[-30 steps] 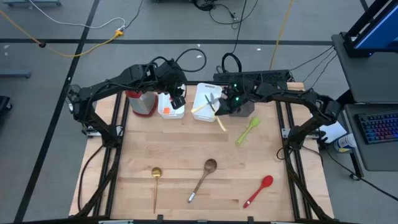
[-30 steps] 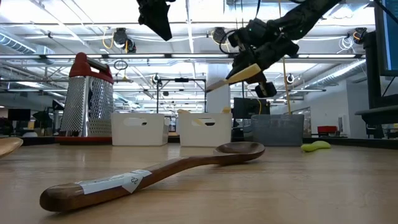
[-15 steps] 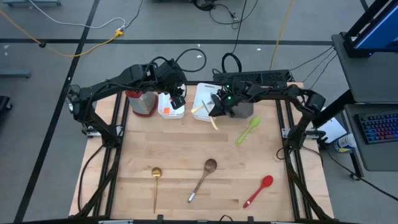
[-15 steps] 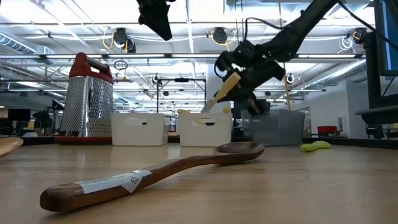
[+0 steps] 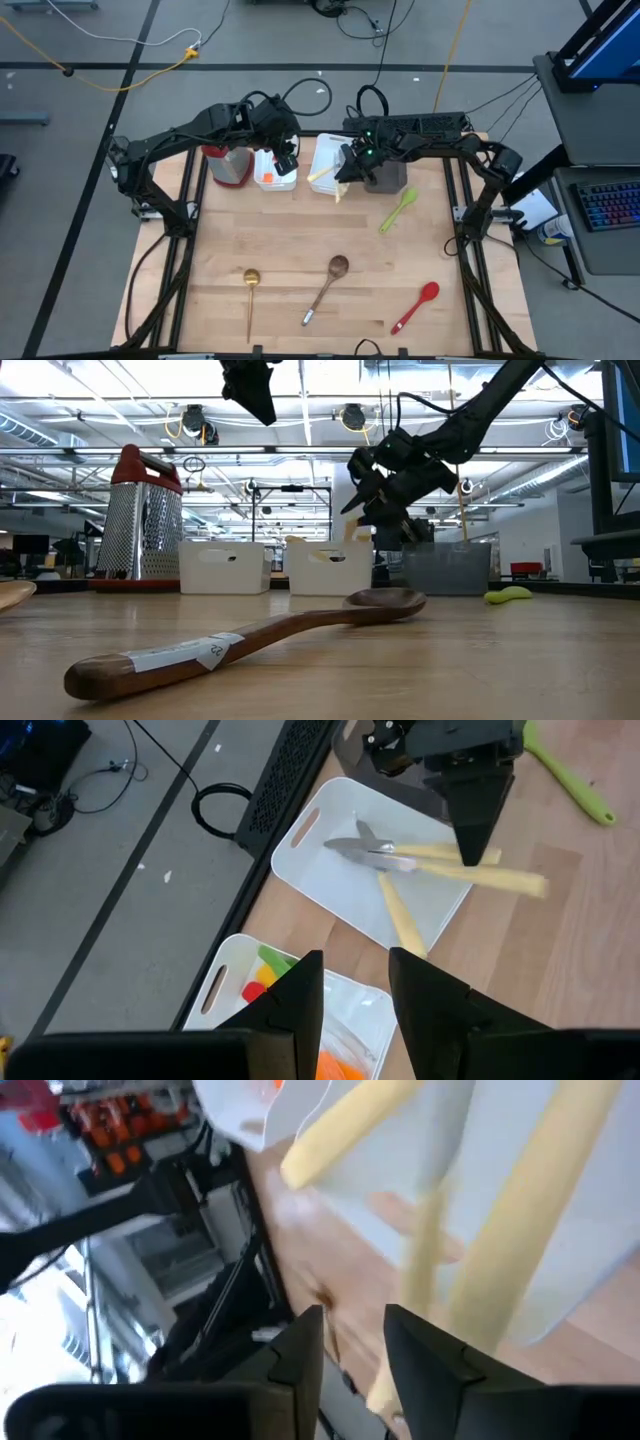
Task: Pick & Place Kitchen Items
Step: Put the green serving spoon into the black bin
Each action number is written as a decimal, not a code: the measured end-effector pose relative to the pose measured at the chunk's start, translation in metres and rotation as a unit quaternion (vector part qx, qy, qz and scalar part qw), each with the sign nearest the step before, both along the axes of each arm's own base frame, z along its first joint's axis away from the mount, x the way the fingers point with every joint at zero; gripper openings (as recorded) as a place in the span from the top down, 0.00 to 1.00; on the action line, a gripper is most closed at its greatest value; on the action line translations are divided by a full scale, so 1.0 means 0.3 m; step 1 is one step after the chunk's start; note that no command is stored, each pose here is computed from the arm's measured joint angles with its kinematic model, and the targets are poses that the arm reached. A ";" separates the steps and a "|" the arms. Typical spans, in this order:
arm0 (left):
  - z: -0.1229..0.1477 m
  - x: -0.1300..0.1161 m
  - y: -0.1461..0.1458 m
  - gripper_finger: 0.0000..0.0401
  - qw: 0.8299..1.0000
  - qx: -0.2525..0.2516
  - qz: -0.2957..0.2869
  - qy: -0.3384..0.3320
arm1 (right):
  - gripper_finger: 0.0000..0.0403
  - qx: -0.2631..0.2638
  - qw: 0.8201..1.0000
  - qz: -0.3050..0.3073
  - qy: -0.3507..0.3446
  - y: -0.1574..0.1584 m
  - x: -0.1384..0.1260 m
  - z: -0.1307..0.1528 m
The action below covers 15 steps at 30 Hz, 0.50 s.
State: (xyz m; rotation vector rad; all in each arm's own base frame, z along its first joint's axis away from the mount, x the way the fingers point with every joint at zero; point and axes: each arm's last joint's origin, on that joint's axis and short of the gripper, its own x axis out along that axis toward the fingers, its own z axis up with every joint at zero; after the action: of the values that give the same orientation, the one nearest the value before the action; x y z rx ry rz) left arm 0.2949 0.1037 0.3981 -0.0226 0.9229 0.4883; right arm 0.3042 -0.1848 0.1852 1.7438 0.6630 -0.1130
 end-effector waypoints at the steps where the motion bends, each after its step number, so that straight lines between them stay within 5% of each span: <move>1: 0.000 0.000 0.000 0.70 1.000 0.000 0.000 0.000 | 0.73 -0.002 1.000 0.007 -0.007 0.000 0.000 0.002; 9: 0.000 0.000 0.000 0.70 1.000 -0.002 0.002 0.000 | 0.72 -0.086 0.988 0.071 -0.104 -0.004 0.004 0.049; 15: -0.001 0.001 -0.005 0.70 1.000 -0.005 0.004 -0.002 | 0.74 -0.194 0.960 0.103 -0.171 0.014 -0.020 0.139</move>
State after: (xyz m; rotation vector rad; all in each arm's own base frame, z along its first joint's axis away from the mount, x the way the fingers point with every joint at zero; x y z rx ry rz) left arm 0.2952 0.1021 0.3979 -0.0368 0.9221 0.4916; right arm 0.2982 -0.1807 0.2269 1.2683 0.5209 0.1906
